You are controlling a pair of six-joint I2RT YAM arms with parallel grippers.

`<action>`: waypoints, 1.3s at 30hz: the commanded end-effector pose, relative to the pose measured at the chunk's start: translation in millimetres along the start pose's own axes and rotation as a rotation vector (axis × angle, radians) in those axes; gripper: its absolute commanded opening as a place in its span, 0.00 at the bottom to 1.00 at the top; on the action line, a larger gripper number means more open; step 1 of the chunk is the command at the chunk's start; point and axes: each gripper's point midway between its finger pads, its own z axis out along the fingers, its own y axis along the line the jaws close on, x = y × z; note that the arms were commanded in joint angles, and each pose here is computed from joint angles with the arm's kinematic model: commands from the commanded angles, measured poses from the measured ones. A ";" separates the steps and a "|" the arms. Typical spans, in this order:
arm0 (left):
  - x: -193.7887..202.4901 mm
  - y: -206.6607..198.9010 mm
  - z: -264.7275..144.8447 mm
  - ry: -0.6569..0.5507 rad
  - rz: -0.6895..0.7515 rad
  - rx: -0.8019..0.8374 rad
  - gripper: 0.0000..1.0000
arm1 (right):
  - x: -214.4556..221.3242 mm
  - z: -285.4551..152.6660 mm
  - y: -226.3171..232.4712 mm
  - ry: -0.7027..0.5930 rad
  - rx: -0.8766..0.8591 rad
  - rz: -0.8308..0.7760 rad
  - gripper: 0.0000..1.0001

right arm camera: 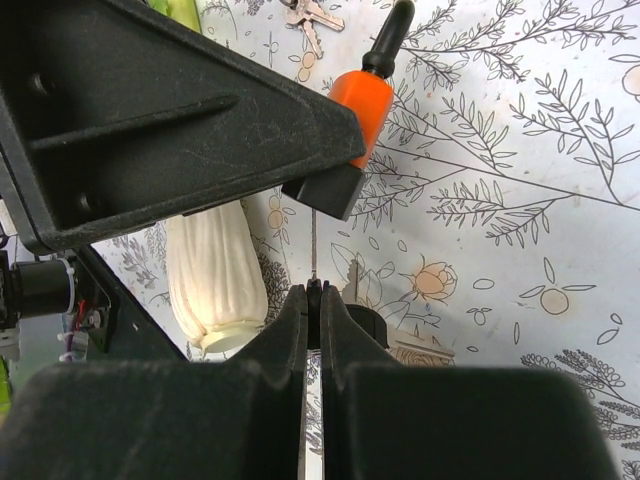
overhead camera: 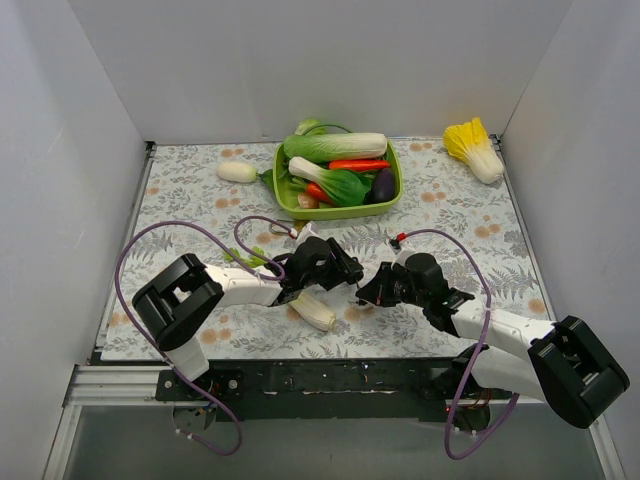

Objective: Unlock with the key

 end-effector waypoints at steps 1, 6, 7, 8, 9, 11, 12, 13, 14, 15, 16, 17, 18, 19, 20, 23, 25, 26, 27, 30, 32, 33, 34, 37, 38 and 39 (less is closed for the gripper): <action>-7.6 -32.5 -12.0 -0.034 0.010 0.095 0.00 | -20.2 0.9 14.3 -0.062 -0.036 -0.026 0.01; -6.4 -33.9 -12.7 -0.039 0.014 0.097 0.00 | -23.1 1.3 11.8 -0.076 -0.017 -0.011 0.01; -5.9 -35.0 -13.1 -0.040 0.017 0.098 0.00 | -23.2 1.5 11.1 -0.077 -0.014 -0.009 0.01; -4.9 -34.2 -12.9 -0.038 0.019 0.097 0.00 | -23.2 1.9 10.0 -0.077 -0.008 -0.005 0.01; -6.0 -35.2 -13.0 -0.043 0.019 0.099 0.00 | -24.9 2.5 9.2 -0.082 0.000 -0.004 0.01; -4.3 -36.0 -13.9 -0.043 0.023 0.101 0.00 | -26.9 2.7 7.0 -0.088 0.017 -0.004 0.01; -4.5 -35.9 -13.9 -0.045 0.023 0.100 0.00 | -27.9 2.8 6.4 -0.094 0.020 -0.004 0.01; -2.5 -36.4 -14.2 -0.041 0.027 0.102 0.00 | -29.1 2.5 5.8 -0.100 0.025 -0.002 0.01; -2.8 -36.6 -14.8 -0.044 0.029 0.101 0.00 | -31.2 2.1 4.8 -0.111 0.033 0.000 0.01; -1.9 -36.8 -14.8 -0.045 0.031 0.101 0.00 | -32.8 2.1 3.8 -0.118 0.039 0.002 0.01; -0.3 -36.6 -15.3 -0.043 0.034 0.100 0.00 | -33.8 1.8 3.3 -0.124 0.043 0.002 0.01; -0.6 -36.2 -15.6 -0.048 0.036 0.099 0.00 | -35.5 1.6 2.1 -0.133 0.051 0.004 0.01; 0.3 -35.8 -16.0 -0.048 0.037 0.099 0.00 | -37.6 1.3 2.2 -0.141 0.054 0.003 0.01; 0.9 -36.5 -17.1 -0.049 0.038 0.100 0.00 | -39.1 1.1 1.7 -0.148 0.058 0.003 0.01; 1.0 -35.7 -17.1 -0.052 0.039 0.098 0.00 | -41.9 1.2 0.9 -0.159 0.067 0.003 0.01; 3.2 -35.9 -17.7 -0.050 0.045 0.099 0.00 | -45.5 1.9 -0.8 -0.167 0.078 -0.002 0.01; 5.7 -37.2 -18.5 -0.046 0.046 0.104 0.00 | -47.8 2.1 -1.5 -0.170 0.081 -0.009 0.01; 6.6 -35.8 -18.2 -0.045 0.044 0.101 0.00 | -50.3 2.2 -1.6 -0.174 0.083 -0.009 0.01; 7.5 -35.1 -19.1 -0.041 0.044 0.103 0.00 | -52.5 1.9 -1.1 -0.181 0.081 -0.012 0.01; 9.6 -35.3 -21.3 -0.034 0.042 0.118 0.00 | -55.3 0.9 -2.5 -0.189 0.083 -0.015 0.01; 9.4 -38.3 -22.8 -0.032 0.035 0.135 0.00 | -56.3 0.2 -3.6 -0.194 0.084 -0.016 0.01; 11.3 -36.8 -23.2 -0.026 0.036 0.136 0.00 | -57.1 -0.4 -5.5 -0.198 0.088 -0.015 0.01; 12.6 -40.3 -24.6 -0.019 0.029 0.156 0.00 | -58.0 -1.0 -5.9 -0.202 0.088 -0.016 0.01; 16.1 -41.4 -28.0 -0.004 0.013 0.188 0.00 | -60.0 -2.8 -10.3 -0.213 0.093 -0.017 0.01; 18.3 -42.3 -29.1 0.008 0.006 0.198 0.00 | -60.5 -3.5 -10.6 -0.215 0.091 -0.016 0.01; 18.8 -42.0 -29.6 0.012 0.003 0.204 0.00 | -62.6 -4.3 -12.6 -0.225 0.092 -0.021 0.01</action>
